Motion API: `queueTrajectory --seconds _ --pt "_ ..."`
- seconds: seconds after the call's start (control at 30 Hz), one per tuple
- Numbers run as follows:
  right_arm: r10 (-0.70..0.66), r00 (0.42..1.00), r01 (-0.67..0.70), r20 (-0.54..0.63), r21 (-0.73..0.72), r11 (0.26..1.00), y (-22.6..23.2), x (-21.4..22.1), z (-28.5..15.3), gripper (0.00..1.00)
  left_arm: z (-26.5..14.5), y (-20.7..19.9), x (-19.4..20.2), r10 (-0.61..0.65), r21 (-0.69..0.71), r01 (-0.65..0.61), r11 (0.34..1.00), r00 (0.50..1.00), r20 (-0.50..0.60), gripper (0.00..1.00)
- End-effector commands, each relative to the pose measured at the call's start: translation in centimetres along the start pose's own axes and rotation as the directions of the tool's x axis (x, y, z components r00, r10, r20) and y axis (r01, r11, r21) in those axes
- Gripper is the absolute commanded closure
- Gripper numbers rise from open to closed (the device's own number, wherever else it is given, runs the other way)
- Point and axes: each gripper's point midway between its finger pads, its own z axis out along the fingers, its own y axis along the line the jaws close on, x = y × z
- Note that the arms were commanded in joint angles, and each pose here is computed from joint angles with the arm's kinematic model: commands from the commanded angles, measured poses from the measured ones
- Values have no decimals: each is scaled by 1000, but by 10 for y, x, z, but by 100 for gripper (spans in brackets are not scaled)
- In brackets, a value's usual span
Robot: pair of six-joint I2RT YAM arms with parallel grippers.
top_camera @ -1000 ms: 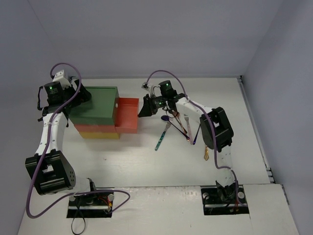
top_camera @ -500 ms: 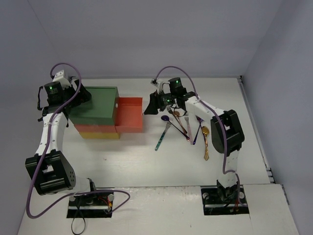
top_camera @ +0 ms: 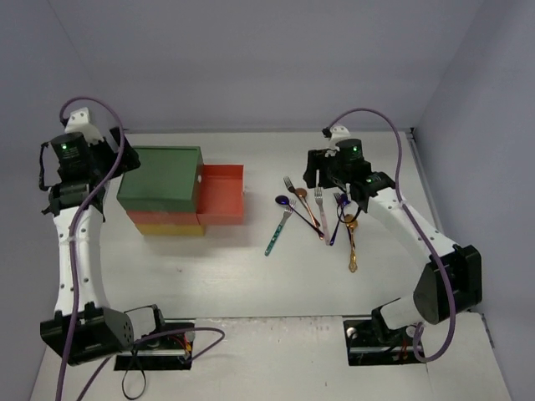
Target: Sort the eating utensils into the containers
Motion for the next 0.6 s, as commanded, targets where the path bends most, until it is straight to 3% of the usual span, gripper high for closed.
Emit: queueTrajectory --seconds 0.0,0.17,0.37,0.57 --pt "96 995 -83 -20 349 933 -69 34 -33 42 -71 -14 -48 53 -3 -53 999 980 189 13" --pt "216 972 -156 -90 440 884 -101 91 -45 46 -98 -25 -12 76 27 -83 996 980 185 13" --pt "304 941 -203 -150 469 860 -113 133 -48 50 -130 -42 40 194 88 -212 973 964 179 13" --pt "364 910 -217 -199 519 827 -126 166 -48 55 -141 -39 79 190 129 -214 968 966 173 13"
